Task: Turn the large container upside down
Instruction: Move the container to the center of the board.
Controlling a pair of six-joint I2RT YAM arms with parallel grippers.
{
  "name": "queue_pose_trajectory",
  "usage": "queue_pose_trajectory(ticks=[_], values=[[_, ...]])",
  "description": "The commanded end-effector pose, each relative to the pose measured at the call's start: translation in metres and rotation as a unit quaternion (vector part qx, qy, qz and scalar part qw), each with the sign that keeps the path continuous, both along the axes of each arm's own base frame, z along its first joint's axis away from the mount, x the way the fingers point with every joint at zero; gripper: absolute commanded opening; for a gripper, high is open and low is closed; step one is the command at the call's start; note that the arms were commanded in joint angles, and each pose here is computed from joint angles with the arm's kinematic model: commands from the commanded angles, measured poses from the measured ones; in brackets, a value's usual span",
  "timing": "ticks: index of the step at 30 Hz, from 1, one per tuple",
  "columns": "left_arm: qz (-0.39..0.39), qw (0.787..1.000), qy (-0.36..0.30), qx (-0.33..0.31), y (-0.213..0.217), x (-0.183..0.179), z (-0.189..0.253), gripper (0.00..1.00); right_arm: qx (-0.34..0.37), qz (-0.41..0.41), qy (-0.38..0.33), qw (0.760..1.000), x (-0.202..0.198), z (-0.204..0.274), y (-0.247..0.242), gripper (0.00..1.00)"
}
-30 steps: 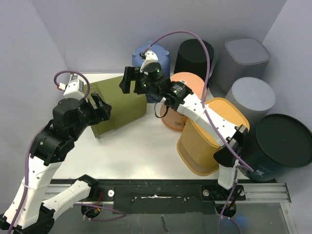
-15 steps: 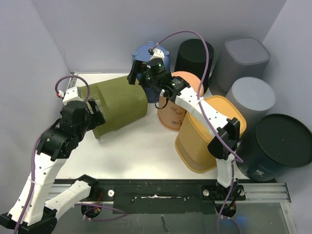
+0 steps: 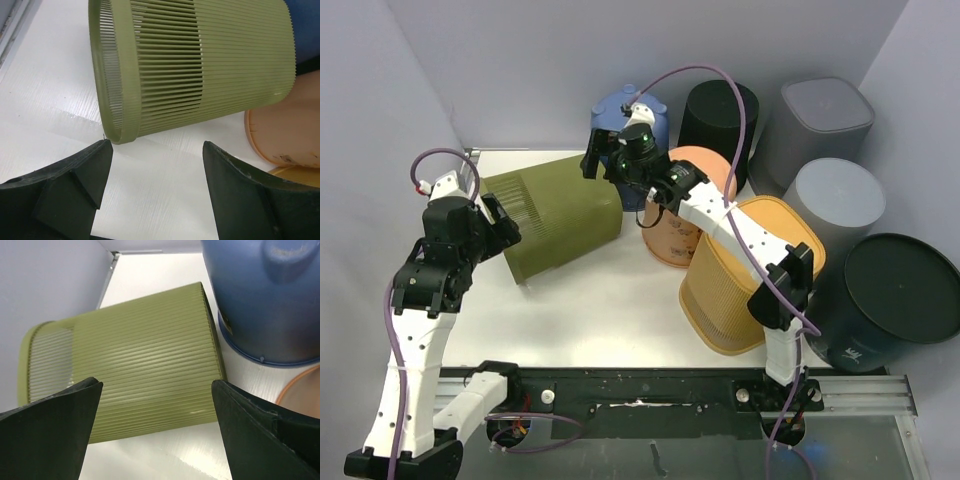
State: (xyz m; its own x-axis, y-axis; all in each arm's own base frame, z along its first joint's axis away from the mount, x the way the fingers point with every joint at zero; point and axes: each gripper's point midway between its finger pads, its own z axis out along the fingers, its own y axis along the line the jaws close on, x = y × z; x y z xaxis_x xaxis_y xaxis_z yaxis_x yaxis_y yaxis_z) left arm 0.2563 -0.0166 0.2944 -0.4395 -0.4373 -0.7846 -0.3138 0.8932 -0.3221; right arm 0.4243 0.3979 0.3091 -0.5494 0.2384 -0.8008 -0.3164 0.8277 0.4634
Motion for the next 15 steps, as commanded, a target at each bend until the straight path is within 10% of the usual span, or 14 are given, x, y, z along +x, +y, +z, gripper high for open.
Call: queue_pose_trajectory(ticks=[1, 15], values=[[-0.039, 0.998, -0.054, -0.014, -0.013, 0.011, 0.025, 0.72, 0.011, 0.019, -0.102, 0.995, -0.032, 0.067, 0.0, 0.97], [-0.36, 0.915, -0.097, -0.151, -0.142, -0.028, 0.023, 0.62, -0.022, -0.08, -0.195, 0.977, -0.063, 0.159, -0.102, 0.97]])
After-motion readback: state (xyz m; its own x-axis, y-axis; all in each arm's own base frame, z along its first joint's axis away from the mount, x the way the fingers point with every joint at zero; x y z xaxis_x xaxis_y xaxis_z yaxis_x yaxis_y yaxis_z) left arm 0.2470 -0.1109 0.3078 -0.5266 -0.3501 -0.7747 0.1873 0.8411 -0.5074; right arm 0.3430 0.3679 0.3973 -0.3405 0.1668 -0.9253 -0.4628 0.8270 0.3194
